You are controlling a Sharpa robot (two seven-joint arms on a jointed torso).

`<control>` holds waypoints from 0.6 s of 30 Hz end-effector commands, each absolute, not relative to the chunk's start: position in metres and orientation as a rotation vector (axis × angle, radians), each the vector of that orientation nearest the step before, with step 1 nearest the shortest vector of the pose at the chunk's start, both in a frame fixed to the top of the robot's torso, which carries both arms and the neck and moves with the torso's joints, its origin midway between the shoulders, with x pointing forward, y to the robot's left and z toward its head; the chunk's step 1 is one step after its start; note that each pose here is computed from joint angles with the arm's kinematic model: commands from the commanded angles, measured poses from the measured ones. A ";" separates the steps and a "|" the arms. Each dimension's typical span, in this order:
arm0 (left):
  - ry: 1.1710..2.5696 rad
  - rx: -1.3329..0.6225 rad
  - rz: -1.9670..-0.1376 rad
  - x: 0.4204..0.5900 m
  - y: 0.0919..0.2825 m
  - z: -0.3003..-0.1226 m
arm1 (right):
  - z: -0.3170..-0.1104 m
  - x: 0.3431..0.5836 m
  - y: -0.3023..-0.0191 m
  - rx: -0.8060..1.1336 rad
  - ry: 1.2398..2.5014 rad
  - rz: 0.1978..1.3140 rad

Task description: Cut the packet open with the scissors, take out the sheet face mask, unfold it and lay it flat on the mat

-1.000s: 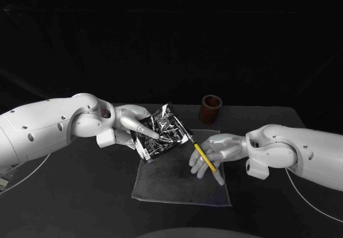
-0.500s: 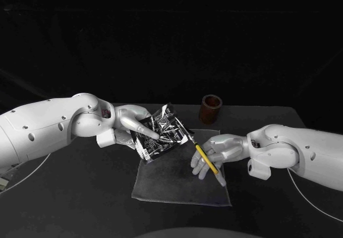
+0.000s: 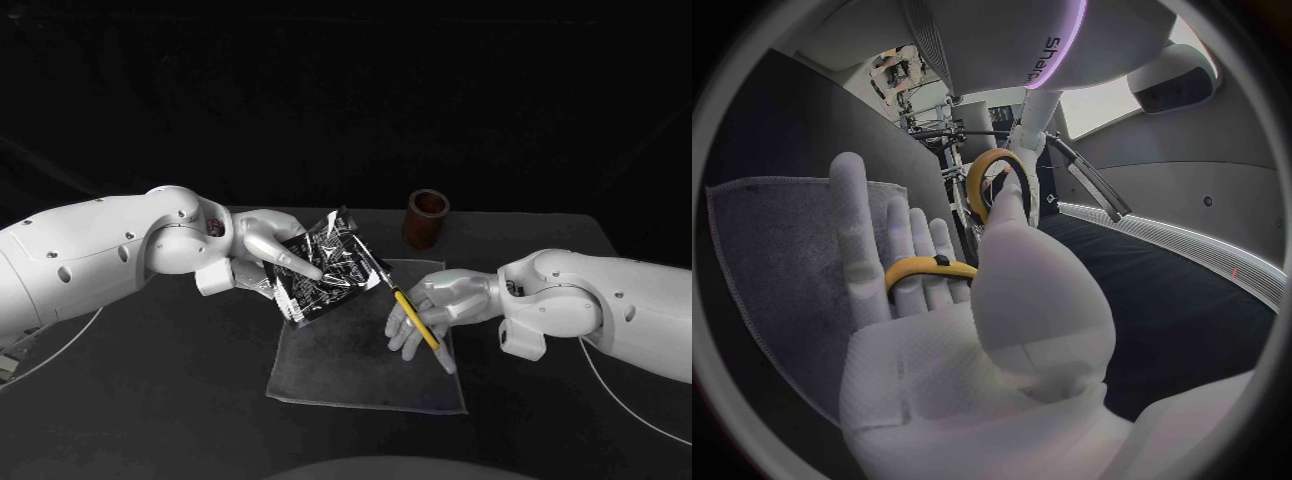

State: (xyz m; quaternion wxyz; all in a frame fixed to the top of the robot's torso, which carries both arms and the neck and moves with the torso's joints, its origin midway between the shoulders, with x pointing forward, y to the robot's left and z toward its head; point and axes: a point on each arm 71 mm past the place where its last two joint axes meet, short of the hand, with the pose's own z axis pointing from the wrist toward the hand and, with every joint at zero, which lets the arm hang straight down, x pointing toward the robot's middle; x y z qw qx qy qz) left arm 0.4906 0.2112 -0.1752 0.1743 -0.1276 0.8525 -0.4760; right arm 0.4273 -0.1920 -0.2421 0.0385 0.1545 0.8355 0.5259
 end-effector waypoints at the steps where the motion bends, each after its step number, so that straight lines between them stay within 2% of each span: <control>1: 2.441 -0.334 -1.357 0.488 0.209 -0.176 | -0.241 0.428 -0.193 0.470 2.566 1.621; 18: 2.450 -0.326 -1.346 0.489 0.209 -0.177 | -0.243 0.429 -0.195 0.448 2.588 1.567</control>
